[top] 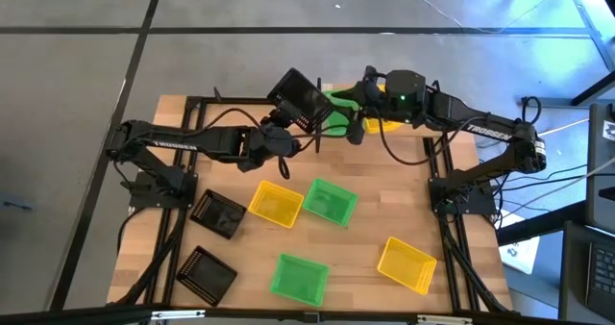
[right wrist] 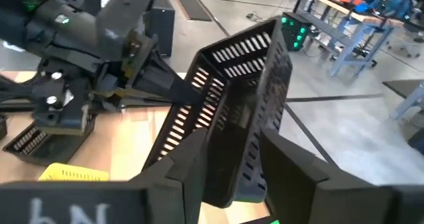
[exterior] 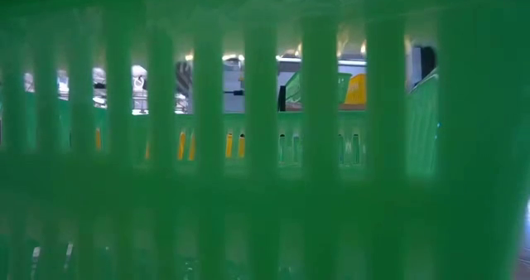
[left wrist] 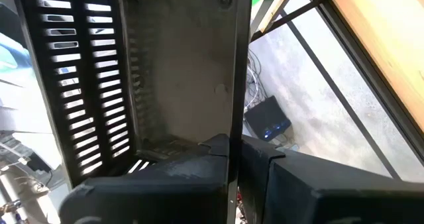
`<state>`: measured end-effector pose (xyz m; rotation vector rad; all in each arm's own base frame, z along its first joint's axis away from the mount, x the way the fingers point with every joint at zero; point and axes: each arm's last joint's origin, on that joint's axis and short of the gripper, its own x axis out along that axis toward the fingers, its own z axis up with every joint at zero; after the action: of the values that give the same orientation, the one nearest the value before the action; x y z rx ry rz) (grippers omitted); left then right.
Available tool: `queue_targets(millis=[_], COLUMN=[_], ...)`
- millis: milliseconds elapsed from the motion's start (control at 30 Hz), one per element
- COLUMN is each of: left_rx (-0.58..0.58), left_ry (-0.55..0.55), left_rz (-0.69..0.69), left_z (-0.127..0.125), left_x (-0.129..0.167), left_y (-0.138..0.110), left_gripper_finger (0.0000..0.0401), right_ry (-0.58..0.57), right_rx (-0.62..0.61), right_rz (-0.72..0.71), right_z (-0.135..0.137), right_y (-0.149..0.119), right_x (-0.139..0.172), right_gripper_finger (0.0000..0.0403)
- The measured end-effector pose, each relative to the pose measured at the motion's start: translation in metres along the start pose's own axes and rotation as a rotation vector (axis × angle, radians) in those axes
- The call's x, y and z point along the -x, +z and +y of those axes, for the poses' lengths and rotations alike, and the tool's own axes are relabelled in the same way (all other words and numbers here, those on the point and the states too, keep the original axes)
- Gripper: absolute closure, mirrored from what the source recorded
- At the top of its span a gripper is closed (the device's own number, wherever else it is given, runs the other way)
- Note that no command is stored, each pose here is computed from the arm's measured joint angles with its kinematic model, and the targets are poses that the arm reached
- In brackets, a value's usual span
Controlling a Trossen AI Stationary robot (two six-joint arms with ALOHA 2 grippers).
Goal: Stack baskets on shelf by color
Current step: Put the top black bin on the shelf
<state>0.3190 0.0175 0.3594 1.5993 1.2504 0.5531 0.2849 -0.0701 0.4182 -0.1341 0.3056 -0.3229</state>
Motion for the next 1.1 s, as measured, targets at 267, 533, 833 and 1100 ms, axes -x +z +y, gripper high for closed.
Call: queue_targets(millis=[267, 533, 833, 1100], left_rx=[-0.004, 0.002, 0.001, 0.003], left_ry=[-0.001, 0.001, 0.001, -0.004], left_rz=[0.001, 0.001, 0.0, -0.051], left_z=[0.0, 0.0, 0.0, 0.0], left_x=[0.0, 0.0, 0.0, 0.0], left_y=[0.0, 0.0, 0.0, 0.001], left_gripper_finger=[0.0401, 0.0401, 0.0401, 0.0401], right_ry=[-0.029, -0.147, -0.134, -0.139], right_rx=[-0.008, 0.001, -0.026, -0.03], right_rz=[0.063, 0.098, 0.084, 0.085], right_z=[0.003, 0.001, 0.001, 0.001], right_y=[-0.011, -0.015, -0.014, -0.014], right_x=[-0.022, -0.029, -0.03, -0.03], right_gripper_finger=[0.0254, 0.0254, 0.0334, 0.039])
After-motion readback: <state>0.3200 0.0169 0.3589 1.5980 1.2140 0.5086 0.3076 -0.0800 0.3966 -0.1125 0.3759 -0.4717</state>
